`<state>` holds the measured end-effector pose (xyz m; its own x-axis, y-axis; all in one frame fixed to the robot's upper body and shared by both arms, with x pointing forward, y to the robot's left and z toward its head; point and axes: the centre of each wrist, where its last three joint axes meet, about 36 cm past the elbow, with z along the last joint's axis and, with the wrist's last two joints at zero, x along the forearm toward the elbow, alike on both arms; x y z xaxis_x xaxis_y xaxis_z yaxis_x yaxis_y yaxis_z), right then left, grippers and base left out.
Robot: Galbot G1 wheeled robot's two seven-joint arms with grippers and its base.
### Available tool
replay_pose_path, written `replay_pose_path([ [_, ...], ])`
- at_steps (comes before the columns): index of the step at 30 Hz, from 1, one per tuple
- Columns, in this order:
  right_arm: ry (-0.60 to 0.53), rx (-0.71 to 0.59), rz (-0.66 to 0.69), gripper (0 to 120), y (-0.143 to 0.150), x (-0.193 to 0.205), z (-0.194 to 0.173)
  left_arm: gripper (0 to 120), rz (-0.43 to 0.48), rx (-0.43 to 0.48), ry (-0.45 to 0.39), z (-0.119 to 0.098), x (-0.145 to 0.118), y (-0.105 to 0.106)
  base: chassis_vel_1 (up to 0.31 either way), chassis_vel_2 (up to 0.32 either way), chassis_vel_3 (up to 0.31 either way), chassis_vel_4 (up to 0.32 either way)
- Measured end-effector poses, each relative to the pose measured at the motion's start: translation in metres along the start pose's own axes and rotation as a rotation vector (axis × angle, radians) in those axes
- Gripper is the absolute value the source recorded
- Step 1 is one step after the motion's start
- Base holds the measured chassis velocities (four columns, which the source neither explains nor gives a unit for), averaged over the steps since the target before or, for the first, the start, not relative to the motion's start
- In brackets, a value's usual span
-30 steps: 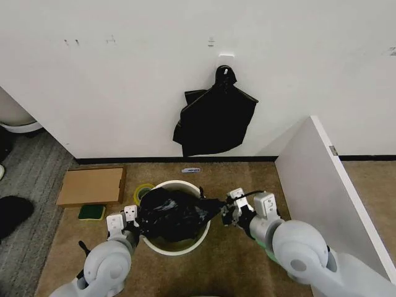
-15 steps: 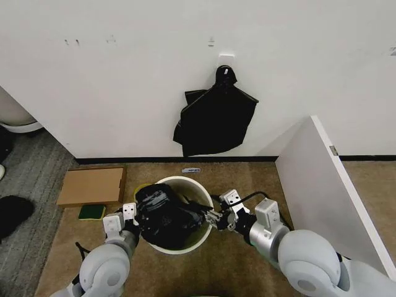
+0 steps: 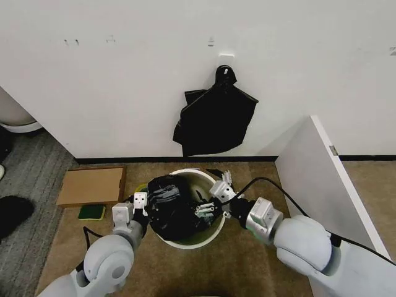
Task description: Place the garbage bag over the trash bin.
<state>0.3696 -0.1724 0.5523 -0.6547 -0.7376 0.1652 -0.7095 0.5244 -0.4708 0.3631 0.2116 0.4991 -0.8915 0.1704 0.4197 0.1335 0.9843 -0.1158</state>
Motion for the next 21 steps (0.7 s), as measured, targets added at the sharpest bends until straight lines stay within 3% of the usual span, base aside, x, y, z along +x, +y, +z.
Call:
replay_pose_path([
  [6, -0.015, 0.116, -0.055, 100, 0.002, -0.016, 0.005, 0, 0.004, -0.011, -0.005, 0.000, 0.000, -0.001, 0.000, 0.000, 0.000, 0.000],
  [11, -0.018, 0.138, -0.097, 82, 0.008, -0.031, 0.006, 0, 0.007, -0.016, 0.001, 0.004, 0.001, -0.002, 0.000, 0.000, 0.000, 0.000],
  [13, -0.016, 0.145, -0.103, 81, 0.009, -0.033, 0.007, 0, 0.008, -0.016, 0.002, 0.004, 0.002, -0.002, 0.000, 0.000, 0.000, 0.000],
  [19, -0.009, 0.178, -0.110, 53, 0.014, -0.040, 0.010, 0, 0.009, -0.012, 0.004, 0.006, 0.004, -0.003, 0.000, 0.000, 0.000, 0.000],
  [21, -0.011, 0.179, -0.108, 50, 0.014, -0.040, 0.010, 0, 0.008, -0.013, 0.005, 0.006, 0.004, -0.002, 0.000, 0.000, 0.000, 0.000],
])
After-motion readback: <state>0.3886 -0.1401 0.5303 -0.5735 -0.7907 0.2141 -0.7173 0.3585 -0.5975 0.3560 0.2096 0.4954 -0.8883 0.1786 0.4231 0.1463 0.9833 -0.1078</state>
